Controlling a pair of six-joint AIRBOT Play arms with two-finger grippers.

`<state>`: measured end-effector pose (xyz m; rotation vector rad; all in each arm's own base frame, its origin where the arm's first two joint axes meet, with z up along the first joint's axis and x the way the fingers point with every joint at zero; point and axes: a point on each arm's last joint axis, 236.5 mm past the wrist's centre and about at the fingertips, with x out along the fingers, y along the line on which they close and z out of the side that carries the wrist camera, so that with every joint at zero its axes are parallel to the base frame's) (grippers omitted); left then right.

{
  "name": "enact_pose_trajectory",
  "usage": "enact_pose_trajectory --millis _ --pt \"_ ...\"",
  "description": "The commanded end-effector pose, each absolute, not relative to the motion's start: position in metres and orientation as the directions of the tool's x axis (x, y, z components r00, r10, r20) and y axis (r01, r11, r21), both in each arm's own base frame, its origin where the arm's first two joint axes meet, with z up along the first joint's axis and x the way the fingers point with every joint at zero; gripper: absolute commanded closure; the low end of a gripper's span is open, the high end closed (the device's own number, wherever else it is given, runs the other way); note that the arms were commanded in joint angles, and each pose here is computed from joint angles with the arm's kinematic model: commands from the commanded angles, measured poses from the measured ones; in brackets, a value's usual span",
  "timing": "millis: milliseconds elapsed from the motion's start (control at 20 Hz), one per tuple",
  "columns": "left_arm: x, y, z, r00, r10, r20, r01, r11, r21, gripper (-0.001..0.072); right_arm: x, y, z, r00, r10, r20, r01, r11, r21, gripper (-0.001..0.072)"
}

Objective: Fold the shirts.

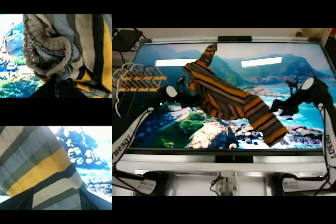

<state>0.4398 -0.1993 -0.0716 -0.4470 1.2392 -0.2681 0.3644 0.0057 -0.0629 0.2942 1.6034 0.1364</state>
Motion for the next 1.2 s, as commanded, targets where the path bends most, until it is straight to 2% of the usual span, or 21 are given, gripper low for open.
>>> enact_pose_trajectory --millis 0,250,300,350,400,450,500,600,650,750,850,950,1050,1150 --pt "0.442 -0.201 -0.057 0.337 -0.44 -0.832 0.028 0.888 -0.459 0.0663 0.357 -0.004 -0.084 -0.094 0.268 -0.959 0.091 0.961 0.26 0.0023" --pt "0.445 -0.201 -0.039 0.37 -0.448 -0.814 0.058 0.886 -0.461 0.0663 0.356 0.028 -0.101 -0.137 0.409 -0.902 0.141 0.91 0.391 0.0037" --pt "0.446 -0.201 -0.035 0.378 -0.449 -0.809 0.062 0.885 -0.462 0.0663 0.357 0.033 -0.102 -0.139 0.423 -0.895 0.142 0.903 0.405 0.02" --pt "0.448 -0.201 -0.029 0.394 -0.45 -0.801 0.067 0.883 -0.464 0.0663 0.358 0.034 -0.102 -0.135 0.419 -0.898 0.136 0.905 0.402 0.0428" --pt "0.452 -0.2 -0.019 0.421 -0.452 -0.787 0.074 0.882 -0.466 0.0663 0.359 0.037 -0.102 -0.132 0.417 -0.899 0.135 0.906 0.401 0.058" --pt "0.455 -0.2 -0.006 0.451 -0.454 -0.768 0.086 0.879 -0.469 0.0663 0.36 0.039 -0.101 -0.132 0.419 -0.898 0.135 0.905 0.403 0.0593" --pt "0.459 -0.199 0.01 0.48 -0.455 -0.75 0.107 0.879 -0.465 0.0663 0.363 0.041 -0.097 -0.125 0.42 -0.899 0.122 0.906 0.406 0.0651" --pt "0.465 -0.201 0.067 0.555 -0.478 -0.681 0.232 0.875 -0.424 0.0663 0.386 0.037 -0.069 -0.034 0.403 -0.914 0.064 0.914 0.401 0.0651" --pt "0.467 -0.203 0.11 0.604 -0.496 -0.624 0.302 0.867 -0.396 0.0664 0.407 0.031 -0.043 0.054 0.381 -0.923 0.021 0.924 0.383 0.0651" --pt "0.458 -0.205 0.21 0.702 -0.532 -0.473 0.405 0.845 -0.35 0.0663 0.457 0.02 0.045 0.311 0.335 -0.889 -0.138 0.942 0.307 0.0651" --pt "0.422 -0.206 0.321 0.773 -0.572 -0.273 0.496 0.814 -0.301 0.0663 0.492 0.003 0.159 0.593 0.243 -0.768 -0.193 0.968 0.157 0.0651" --pt "0.36 -0.208 0.408 0.779 -0.62 -0.093 0.597 0.779 -0.189 0.0664 0.495 -0.012 0.268 0.798 0.151 -0.584 -0.174 0.985 0.017 0.0651" --pt "0.305 -0.207 0.444 0.761 -0.648 -0.016 0.641 0.756 -0.136 0.0664 0.473 -0.017 0.334 0.882 0.102 -0.46 -0.144 0.988 -0.056 0.0651" --pt "0.272 -0.215 0.436 0.722 -0.689 -0.059 0.669 0.718 -0.19 0.0664 0.449 -0.015 0.349 0.884 0.093 -0.458 -0.14 0.988 -0.069 0.065"
